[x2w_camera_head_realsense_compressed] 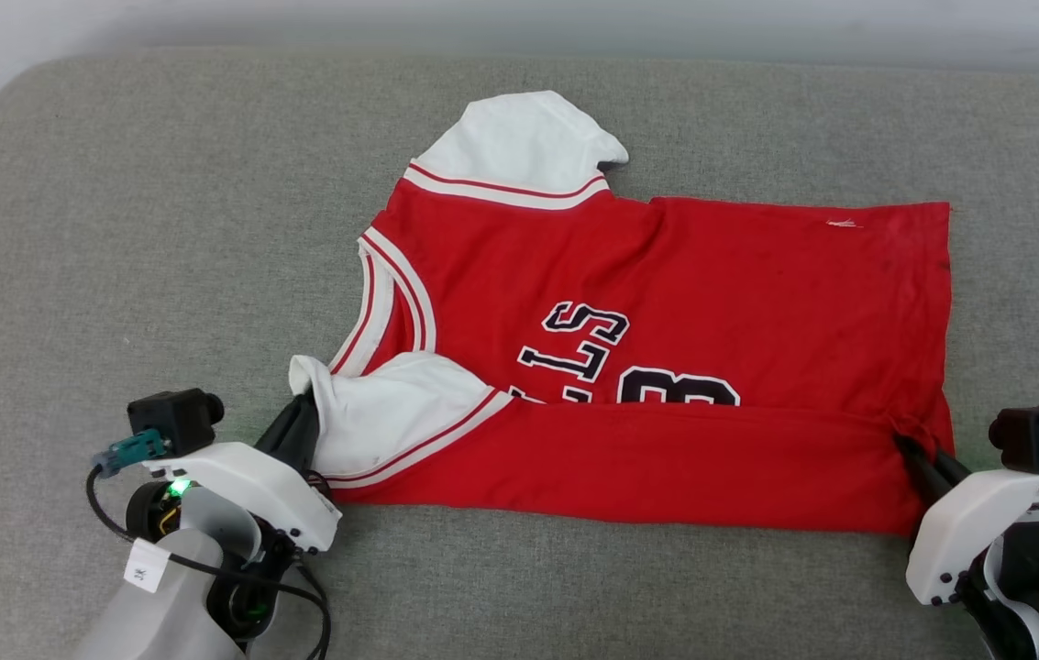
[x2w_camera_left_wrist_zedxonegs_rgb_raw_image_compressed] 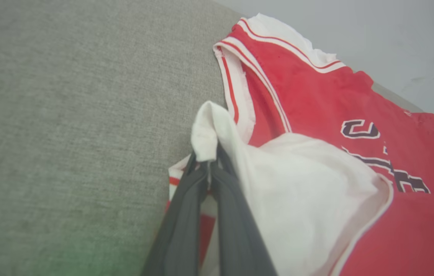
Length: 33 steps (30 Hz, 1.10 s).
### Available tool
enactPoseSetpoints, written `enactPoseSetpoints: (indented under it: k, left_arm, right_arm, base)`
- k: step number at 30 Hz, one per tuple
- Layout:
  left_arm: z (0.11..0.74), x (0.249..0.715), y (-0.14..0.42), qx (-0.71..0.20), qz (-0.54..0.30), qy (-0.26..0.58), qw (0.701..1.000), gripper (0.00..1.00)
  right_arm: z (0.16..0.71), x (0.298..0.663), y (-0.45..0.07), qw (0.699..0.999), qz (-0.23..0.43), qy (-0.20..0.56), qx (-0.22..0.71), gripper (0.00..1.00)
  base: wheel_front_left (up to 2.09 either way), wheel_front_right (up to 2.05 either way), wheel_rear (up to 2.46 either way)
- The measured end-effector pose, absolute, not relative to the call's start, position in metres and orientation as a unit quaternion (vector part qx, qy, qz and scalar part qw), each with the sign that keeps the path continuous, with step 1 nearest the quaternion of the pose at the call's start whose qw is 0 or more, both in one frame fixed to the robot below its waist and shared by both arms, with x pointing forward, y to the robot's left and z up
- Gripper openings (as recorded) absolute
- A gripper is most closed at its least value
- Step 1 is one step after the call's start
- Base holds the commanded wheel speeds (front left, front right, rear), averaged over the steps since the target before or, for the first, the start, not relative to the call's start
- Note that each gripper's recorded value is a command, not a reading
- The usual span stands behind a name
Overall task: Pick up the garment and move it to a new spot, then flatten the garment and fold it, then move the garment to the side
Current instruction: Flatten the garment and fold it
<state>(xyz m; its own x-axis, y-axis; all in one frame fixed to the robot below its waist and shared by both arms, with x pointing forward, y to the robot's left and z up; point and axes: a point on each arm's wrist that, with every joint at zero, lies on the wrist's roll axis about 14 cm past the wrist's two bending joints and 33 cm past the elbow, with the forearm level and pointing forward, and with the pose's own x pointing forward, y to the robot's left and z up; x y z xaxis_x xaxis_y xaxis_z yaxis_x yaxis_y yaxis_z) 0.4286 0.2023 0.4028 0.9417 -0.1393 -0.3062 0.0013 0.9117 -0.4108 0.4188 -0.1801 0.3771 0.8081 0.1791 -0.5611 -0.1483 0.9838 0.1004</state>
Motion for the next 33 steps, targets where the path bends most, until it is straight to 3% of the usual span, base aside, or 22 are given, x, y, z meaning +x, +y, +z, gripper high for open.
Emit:
enactPoseSetpoints:
  k: [5, 6, 7, 8, 9, 17, 23, 28, 33]
  left_arm:
    - [0.388, 0.429, 0.194, -0.206, -0.045, 0.198, 0.957, 0.0]
    - [0.388, 0.429, 0.194, -0.206, -0.045, 0.2, 0.957, 0.11]
    - [0.388, 0.429, 0.193, -0.206, -0.046, 0.2, 0.957, 0.41]
    - [0.389, 0.429, 0.192, -0.208, -0.046, 0.199, 0.956, 0.93]
    - [0.39, 0.428, 0.192, -0.209, -0.045, 0.198, 0.957, 1.0]
    - [0.413, 0.426, 0.22, -0.192, -0.023, 0.159, 0.968, 1.0]
    - [0.433, 0.422, 0.244, -0.161, -0.016, 0.153, 0.975, 1.0]
    - [0.444, 0.419, 0.248, -0.144, -0.043, 0.207, 0.967, 1.0]
    - [0.45, 0.409, 0.23, -0.153, -0.103, 0.295, 0.937, 1.0]
  right_arm:
    - [0.365, 0.417, -0.175, 0.946, 0.093, 0.31, 0.025, 0.0]
    - [0.365, 0.417, -0.176, 0.947, 0.092, 0.307, 0.025, 0.27]
    - [0.367, 0.418, -0.176, 0.949, 0.091, 0.3, 0.025, 0.49]
    - [0.371, 0.42, -0.176, 0.953, 0.091, 0.288, 0.026, 1.0]
    - [0.375, 0.422, -0.175, 0.957, 0.091, 0.274, 0.027, 1.0]
    - [0.434, 0.43, -0.179, 0.99, 0.073, 0.118, 0.033, 1.0]
    - [0.463, 0.415, -0.184, 0.996, 0.054, 0.065, 0.034, 1.0]
    - [0.48, 0.402, -0.186, 0.997, 0.047, 0.045, 0.034, 1.0]
    - [0.488, 0.393, -0.189, 0.998, 0.04, 0.043, 0.035, 1.0]
  base:
    - [0.0, 0.0, 0.0]
    - [0.0, 0.0, 0.0]
    - [0.0, 0.0, 0.0]
    - [0.0, 0.0, 0.0]
    - [0.0, 0.0, 0.0]
    - [0.0, 0.0, 0.0]
    - [0.0, 0.0, 0.0]
    - [0.0, 0.0, 0.0]
    - [0.0, 0.0, 0.0]
